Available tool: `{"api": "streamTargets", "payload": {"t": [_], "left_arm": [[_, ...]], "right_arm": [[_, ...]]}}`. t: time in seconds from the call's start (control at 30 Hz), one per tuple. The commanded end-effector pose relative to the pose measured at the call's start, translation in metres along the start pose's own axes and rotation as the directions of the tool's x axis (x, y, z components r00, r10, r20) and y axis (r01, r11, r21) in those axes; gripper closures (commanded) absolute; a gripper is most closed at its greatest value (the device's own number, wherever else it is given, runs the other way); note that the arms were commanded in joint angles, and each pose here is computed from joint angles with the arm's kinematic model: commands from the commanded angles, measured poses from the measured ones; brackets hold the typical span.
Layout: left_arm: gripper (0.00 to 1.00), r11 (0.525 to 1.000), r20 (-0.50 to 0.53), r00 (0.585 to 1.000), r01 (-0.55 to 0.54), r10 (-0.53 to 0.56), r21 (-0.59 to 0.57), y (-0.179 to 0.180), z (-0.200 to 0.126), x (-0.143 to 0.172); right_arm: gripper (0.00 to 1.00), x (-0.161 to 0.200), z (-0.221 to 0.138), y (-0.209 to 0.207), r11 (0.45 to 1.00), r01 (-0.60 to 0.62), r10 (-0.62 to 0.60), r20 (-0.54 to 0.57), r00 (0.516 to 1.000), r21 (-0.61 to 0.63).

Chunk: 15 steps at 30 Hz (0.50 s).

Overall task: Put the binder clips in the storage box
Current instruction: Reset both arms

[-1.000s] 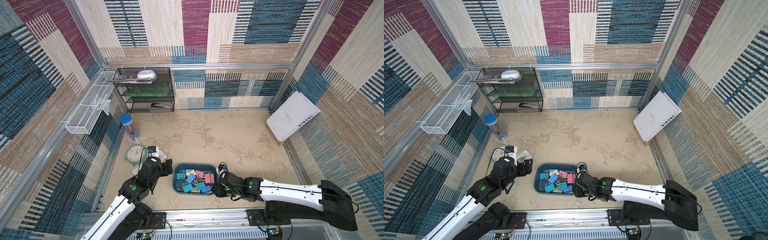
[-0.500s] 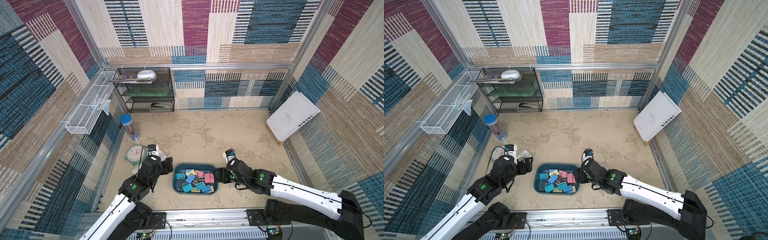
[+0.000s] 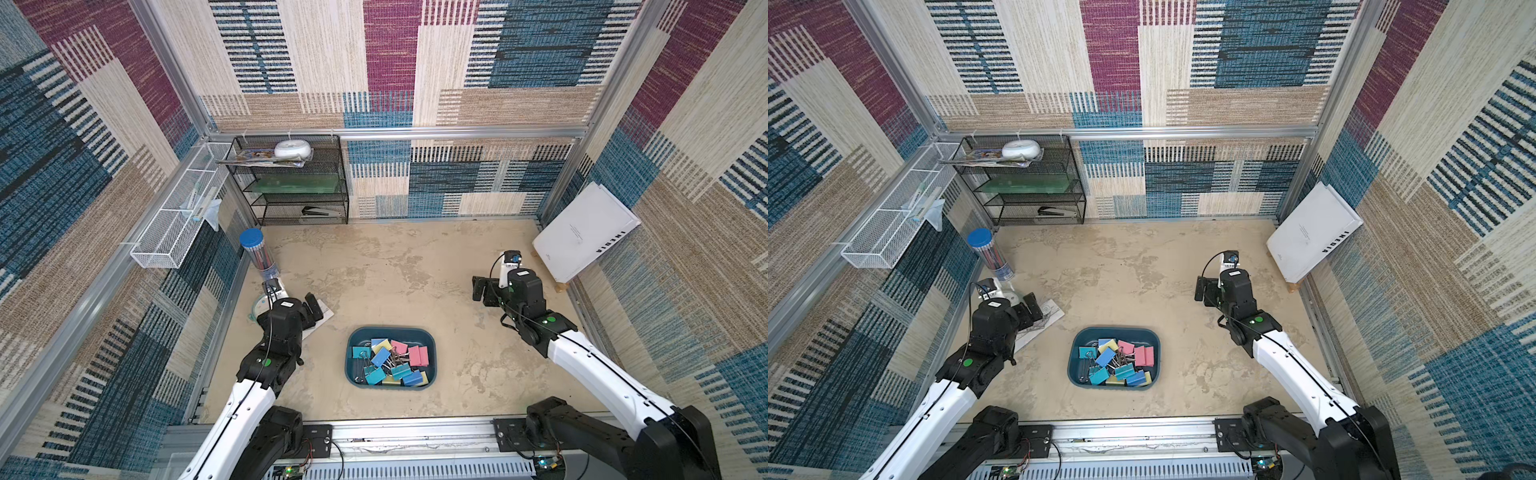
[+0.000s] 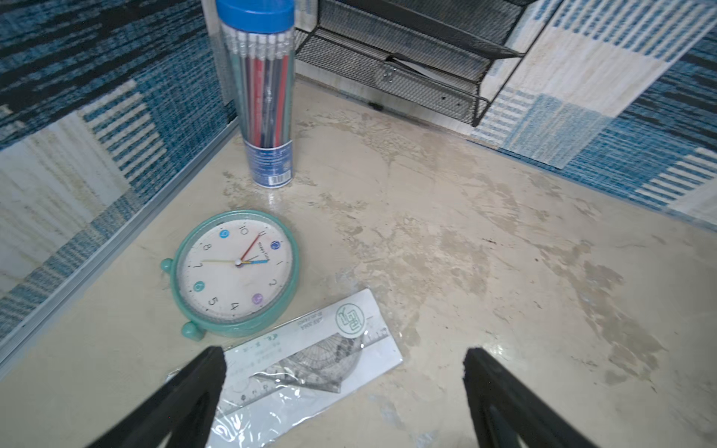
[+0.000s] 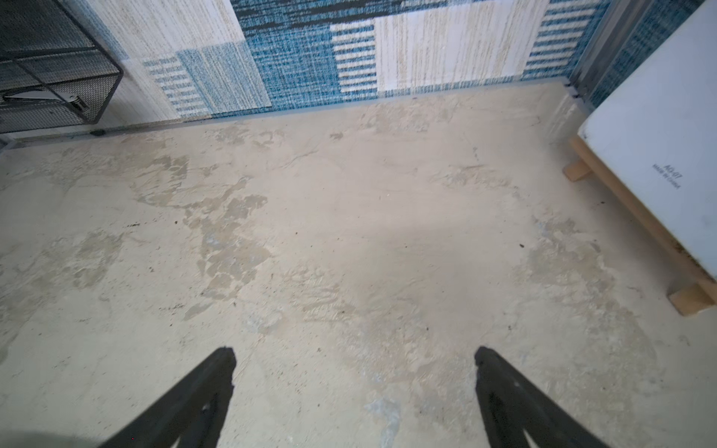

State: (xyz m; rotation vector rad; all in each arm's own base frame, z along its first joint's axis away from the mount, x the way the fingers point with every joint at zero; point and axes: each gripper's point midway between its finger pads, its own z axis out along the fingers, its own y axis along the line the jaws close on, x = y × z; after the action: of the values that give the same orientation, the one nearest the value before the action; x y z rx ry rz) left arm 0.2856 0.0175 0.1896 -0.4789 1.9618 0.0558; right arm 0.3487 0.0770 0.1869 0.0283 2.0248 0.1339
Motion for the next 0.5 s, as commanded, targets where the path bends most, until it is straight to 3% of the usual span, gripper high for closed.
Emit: {"api": "streamTargets", "payload": {"t": [0.0,0.2,0.33,0.47], "left_arm": [[0.00,0.998,0.132,0.991,0.040,-0.034,-0.041,0.017,0.008,-0.018],[0.00,0.992,0.170,0.982,-0.058,0.076,-0.109,0.032,0.034,-0.011],[0.00,0.985,0.168,0.971,-0.164,0.171,-0.052,0.019,0.065,0.006],[0.00,0.968,0.152,0.956,-0.247,0.252,-0.055,0.013,0.095,0.019]], "right_arm": [[0.00,-0.040,0.001,-0.016,0.998,0.060,-0.065,0.254,0.965,0.029],[0.00,-0.018,0.011,-0.076,0.982,0.040,-0.098,0.317,0.943,0.184],[0.00,-0.001,0.016,-0.099,0.977,0.004,-0.079,0.343,0.936,0.212],[0.00,0.010,0.021,-0.087,0.986,0.074,-0.124,0.357,0.926,0.149]]}}
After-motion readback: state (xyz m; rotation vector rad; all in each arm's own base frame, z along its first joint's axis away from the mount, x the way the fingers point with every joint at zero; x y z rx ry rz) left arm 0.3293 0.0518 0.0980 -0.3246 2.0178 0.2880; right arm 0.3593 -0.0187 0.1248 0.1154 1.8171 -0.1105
